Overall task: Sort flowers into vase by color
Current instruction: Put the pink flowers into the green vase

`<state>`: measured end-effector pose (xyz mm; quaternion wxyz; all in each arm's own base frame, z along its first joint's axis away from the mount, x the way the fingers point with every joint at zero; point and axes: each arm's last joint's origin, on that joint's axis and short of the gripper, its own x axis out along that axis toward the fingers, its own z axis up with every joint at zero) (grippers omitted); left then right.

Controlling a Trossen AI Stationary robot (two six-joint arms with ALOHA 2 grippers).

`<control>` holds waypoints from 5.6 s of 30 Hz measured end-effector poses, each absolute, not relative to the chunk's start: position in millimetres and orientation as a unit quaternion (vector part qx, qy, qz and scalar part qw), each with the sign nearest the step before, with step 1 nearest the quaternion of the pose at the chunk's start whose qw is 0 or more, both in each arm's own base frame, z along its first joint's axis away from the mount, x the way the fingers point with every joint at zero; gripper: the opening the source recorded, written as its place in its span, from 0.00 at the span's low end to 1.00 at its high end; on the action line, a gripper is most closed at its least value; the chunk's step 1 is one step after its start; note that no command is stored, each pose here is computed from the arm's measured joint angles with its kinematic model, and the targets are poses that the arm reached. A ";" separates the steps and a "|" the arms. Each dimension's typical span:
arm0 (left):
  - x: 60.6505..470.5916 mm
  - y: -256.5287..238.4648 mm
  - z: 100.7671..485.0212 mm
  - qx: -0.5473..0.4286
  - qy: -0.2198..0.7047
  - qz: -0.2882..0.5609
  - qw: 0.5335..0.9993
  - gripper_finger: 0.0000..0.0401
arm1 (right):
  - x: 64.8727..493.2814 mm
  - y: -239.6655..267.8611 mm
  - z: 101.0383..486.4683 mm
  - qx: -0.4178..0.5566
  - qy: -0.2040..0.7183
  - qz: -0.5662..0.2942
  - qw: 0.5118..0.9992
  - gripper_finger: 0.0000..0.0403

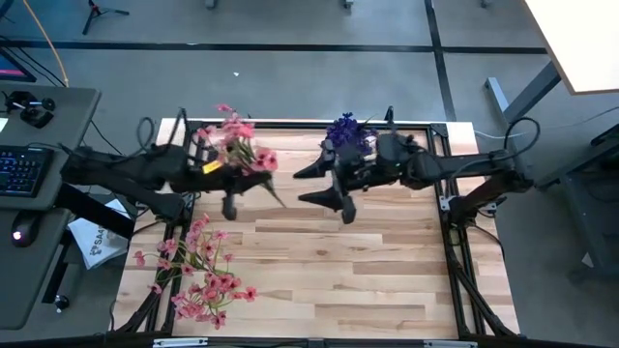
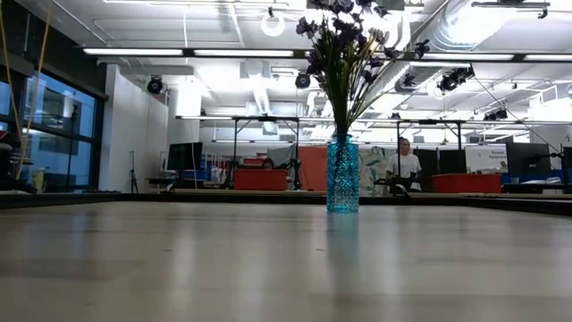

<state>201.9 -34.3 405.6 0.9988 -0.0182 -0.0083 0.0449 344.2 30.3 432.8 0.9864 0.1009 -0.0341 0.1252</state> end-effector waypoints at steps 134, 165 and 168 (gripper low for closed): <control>42.8 -163.8 333.3 -0.038 0.076 -0.068 0.994 0.00 | 349.0 75.1 403.0 0.281 0.048 -0.044 0.958 0.70; 65.9 -175.7 336.2 -0.019 0.088 -0.082 0.993 0.00 | 348.9 75.5 403.0 0.282 0.048 -0.044 0.957 0.70; 67.4 -178.9 333.7 -0.021 0.096 -0.088 0.991 0.01 | 348.9 75.5 403.0 0.282 0.048 -0.044 0.957 0.70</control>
